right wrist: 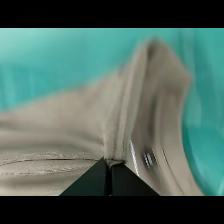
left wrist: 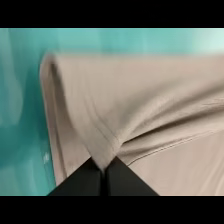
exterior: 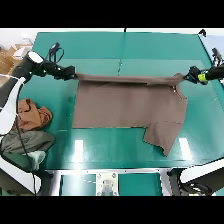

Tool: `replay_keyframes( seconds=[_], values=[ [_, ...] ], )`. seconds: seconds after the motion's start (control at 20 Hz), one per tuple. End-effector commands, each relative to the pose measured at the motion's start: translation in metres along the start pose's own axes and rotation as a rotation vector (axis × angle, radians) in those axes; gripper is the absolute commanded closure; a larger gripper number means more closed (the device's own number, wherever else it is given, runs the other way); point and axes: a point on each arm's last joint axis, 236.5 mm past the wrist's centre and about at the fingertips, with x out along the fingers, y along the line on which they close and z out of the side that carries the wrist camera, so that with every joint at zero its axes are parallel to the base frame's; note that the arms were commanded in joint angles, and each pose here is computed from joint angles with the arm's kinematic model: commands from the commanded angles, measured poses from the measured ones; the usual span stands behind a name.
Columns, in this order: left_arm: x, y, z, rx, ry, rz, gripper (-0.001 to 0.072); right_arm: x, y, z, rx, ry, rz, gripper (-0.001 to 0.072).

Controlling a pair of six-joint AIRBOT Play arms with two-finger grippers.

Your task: Fold the shirts.

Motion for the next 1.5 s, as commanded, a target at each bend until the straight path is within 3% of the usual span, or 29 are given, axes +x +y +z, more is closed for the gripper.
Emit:
replay_keyframes(
  seconds=[0.0, 0.45, 0.5, 0.55, 0.6, 0.85, 1.15, 1.45],
  values=[
    [0.017, 0.007, -0.043, -0.024, 0.127, 0.012, 0.0687, 0.012, -0.02, -0.052, 0.04, 0.138, -0.047, 0.0699],
    [0.034, 0.006, -0.083, -0.113, 0.218, -0.004, 0.0685, 0.026, -0.029, -0.077, 0.087, 0.183, -0.055, 0.0696],
    [0.033, 0.004, -0.086, -0.133, 0.235, -0.009, 0.0489, 0.025, -0.028, -0.079, 0.096, 0.195, -0.052, 0.0659],
    [0.032, 0.002, -0.09, -0.165, 0.254, -0.011, 0.0188, 0.023, -0.026, -0.081, 0.091, 0.212, -0.051, 0.045],
    [0.027, -0.001, -0.094, -0.191, 0.281, -0.017, 0.0168, 0.016, -0.026, -0.083, 0.086, 0.232, -0.052, 0.0346],
    [-0.034, -0.009, -0.108, -0.25, 0.414, -0.043, 0.017, -0.042, -0.032, -0.092, 0.169, 0.244, -0.067, 0.0354],
    [-0.092, -0.008, -0.195, -0.254, 0.392, 0.076, 0.0169, -0.1, -0.052, -0.194, 0.376, 0.229, -0.095, 0.036],
    [-0.081, -0.025, -0.277, -0.385, 0.245, -0.001, 0.0169, -0.106, -0.055, -0.282, 0.537, 0.164, -0.13, 0.0357]
  ],
)
